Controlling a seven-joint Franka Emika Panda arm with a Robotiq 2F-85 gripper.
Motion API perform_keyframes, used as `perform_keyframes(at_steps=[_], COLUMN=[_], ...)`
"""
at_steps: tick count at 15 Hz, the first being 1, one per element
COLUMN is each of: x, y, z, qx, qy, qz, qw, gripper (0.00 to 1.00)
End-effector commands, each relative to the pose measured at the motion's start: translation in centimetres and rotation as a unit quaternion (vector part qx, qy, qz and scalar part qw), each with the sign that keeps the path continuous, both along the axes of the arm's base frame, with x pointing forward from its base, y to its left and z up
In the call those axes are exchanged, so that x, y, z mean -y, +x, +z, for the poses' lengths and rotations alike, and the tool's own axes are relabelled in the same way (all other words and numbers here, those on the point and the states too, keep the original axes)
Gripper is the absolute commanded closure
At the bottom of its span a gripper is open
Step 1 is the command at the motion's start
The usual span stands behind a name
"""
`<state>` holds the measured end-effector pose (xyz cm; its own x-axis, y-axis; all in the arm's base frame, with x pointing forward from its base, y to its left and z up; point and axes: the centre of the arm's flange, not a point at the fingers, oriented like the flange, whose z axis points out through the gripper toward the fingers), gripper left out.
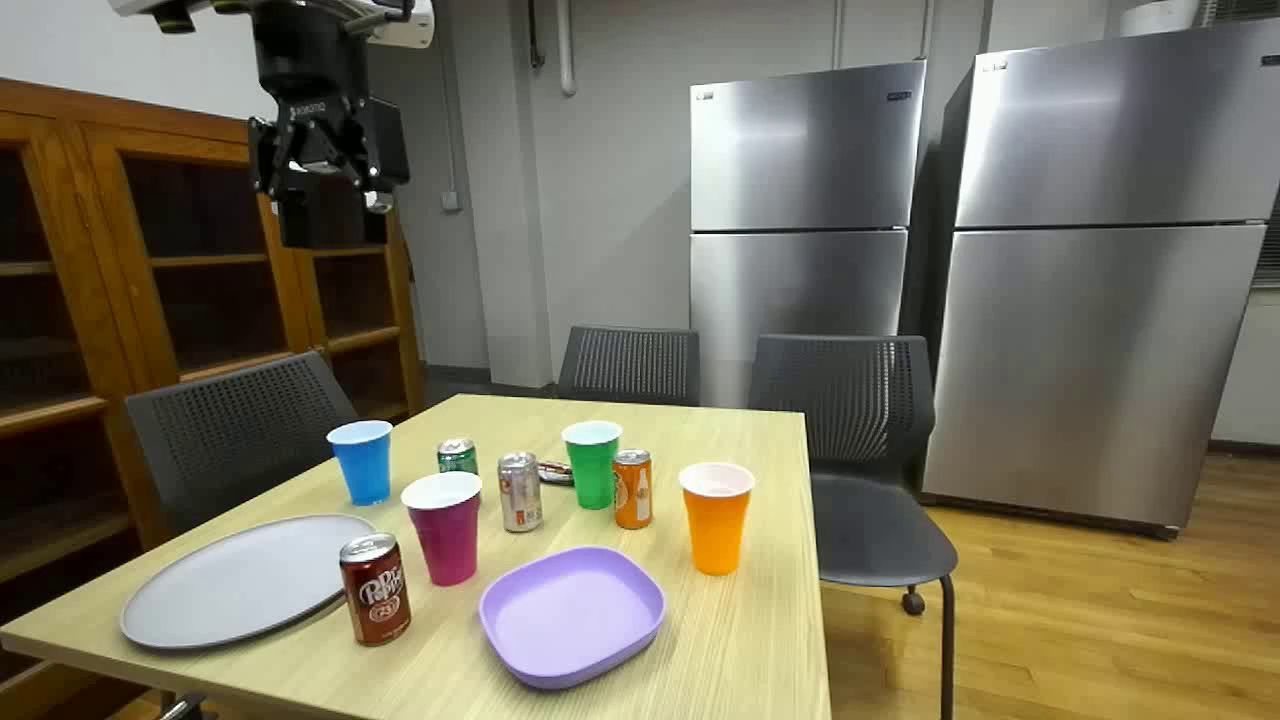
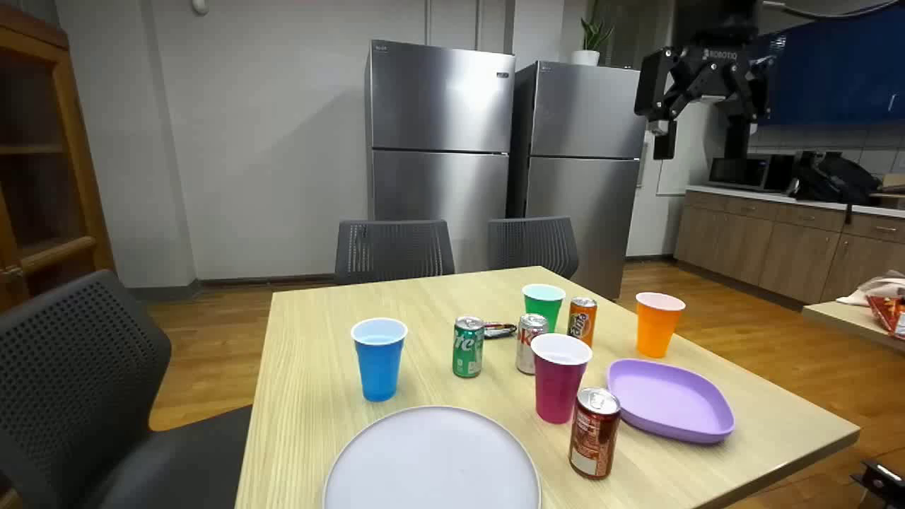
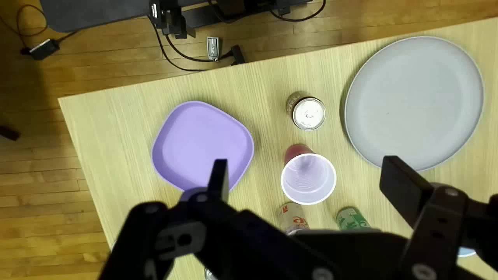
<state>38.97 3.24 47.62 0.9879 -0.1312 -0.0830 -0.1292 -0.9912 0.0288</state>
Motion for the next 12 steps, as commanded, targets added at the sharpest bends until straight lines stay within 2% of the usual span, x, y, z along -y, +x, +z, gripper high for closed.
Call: perform_keyframes(at_steps=[1, 7, 12], x=[0.0, 0.0, -1.5], y=[0.0, 0.0, 1.7], z=[0.0, 0.0, -5.1], qx=[0.0, 0.0, -0.012], qy=[0.0, 0.0, 0.0], qz=[0.0, 0.0, 0.022], qw=[1.0, 1.0, 0.9997], gripper=[0.0, 0.0, 0.0])
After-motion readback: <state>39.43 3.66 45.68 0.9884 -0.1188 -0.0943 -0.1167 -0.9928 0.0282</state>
